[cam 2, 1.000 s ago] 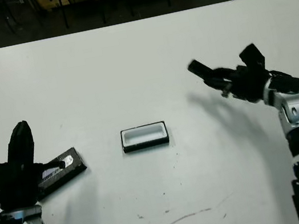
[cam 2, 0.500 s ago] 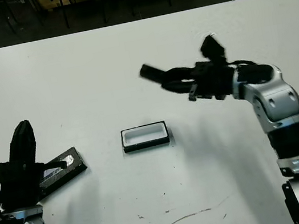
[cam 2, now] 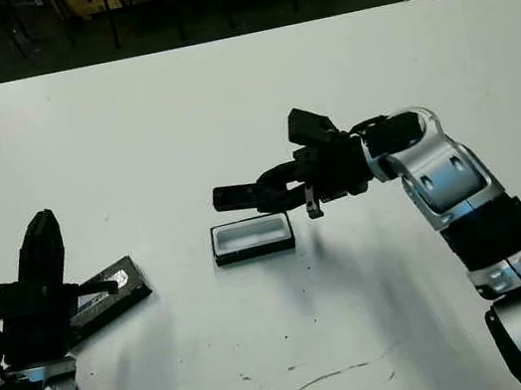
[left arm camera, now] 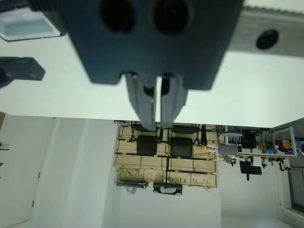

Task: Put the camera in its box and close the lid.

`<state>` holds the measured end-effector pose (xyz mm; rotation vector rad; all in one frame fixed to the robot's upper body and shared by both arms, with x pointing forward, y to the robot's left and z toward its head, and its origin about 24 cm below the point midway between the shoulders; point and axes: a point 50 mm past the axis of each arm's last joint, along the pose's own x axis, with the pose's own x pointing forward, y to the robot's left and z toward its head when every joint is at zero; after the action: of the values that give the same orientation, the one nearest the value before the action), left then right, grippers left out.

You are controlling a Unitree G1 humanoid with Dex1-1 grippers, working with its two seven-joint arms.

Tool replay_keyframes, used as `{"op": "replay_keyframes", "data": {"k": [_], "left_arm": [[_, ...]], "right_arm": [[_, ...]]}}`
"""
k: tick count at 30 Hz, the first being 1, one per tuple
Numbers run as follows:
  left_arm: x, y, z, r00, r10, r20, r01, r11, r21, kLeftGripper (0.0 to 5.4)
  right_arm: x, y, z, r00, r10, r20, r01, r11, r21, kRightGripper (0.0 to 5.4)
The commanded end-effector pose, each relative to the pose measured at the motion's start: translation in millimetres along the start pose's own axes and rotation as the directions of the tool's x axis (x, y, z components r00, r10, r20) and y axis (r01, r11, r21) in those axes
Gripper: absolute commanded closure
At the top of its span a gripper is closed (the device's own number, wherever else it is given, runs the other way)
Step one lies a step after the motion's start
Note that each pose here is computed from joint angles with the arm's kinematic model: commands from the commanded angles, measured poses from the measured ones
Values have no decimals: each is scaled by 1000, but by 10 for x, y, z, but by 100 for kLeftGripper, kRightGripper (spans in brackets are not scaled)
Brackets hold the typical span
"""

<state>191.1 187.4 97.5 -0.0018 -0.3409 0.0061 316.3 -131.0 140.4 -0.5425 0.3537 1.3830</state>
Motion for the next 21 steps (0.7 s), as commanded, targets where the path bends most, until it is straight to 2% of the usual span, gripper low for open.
{"op": "replay_keyframes", "data": {"k": [1,11,21], "left_arm": [[-46,4,-53,999,12,-43,-12,1000,1,540],[-59,-7,-72,999,6,-39,-5,1000,11,540],[-69,-10,-83,999,9,-42,-9,1000,16,540]], "right_arm": [[-1,-20,-18,999,14,-38,-15,1000,-12,471],[35,-48,-68,990,54,-132,-56,998,-15,471],[76,-19,-123,980,77,-185,-84,996,-30,471]]}}
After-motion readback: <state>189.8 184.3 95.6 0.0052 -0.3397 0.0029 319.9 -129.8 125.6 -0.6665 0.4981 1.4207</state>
